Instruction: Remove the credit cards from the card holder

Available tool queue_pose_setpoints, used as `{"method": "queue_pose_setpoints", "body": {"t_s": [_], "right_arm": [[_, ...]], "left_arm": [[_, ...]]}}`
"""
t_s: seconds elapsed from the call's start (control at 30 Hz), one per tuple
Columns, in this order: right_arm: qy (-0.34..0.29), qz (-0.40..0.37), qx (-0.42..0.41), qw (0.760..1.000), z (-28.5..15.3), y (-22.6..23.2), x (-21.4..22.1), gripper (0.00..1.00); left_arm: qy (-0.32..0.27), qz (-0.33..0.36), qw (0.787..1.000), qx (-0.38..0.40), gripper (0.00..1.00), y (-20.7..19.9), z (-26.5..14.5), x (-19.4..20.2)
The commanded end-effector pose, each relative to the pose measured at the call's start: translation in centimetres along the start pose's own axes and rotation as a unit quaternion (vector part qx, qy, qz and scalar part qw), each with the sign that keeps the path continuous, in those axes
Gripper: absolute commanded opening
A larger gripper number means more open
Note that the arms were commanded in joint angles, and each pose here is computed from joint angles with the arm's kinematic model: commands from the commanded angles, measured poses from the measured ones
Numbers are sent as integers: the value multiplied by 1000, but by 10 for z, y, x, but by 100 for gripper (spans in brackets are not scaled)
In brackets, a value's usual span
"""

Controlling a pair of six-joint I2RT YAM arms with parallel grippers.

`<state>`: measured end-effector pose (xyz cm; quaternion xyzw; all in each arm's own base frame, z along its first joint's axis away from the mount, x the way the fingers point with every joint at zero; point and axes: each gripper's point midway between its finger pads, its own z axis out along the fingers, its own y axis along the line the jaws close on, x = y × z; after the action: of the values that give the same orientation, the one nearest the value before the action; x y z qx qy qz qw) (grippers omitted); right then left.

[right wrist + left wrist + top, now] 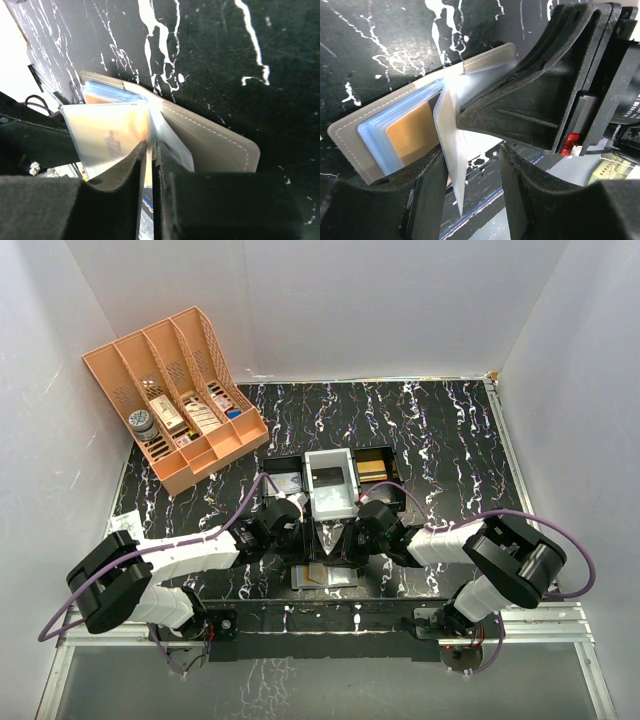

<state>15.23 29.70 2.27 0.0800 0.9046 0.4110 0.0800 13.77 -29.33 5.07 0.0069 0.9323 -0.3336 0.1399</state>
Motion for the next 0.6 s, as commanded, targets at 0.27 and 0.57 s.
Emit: {"method": "queue_pose_setpoints", "body": {"t_s": [0.27, 0.57], "right_arm": [[-106, -34, -14, 994, -47, 42, -34, 46], [-206, -5, 39, 978, -94, 23, -53, 50]], "left_arm": [[16, 21, 999, 44, 42, -23, -2, 1], [34, 36, 997, 60, 43, -41, 10, 2]]}}
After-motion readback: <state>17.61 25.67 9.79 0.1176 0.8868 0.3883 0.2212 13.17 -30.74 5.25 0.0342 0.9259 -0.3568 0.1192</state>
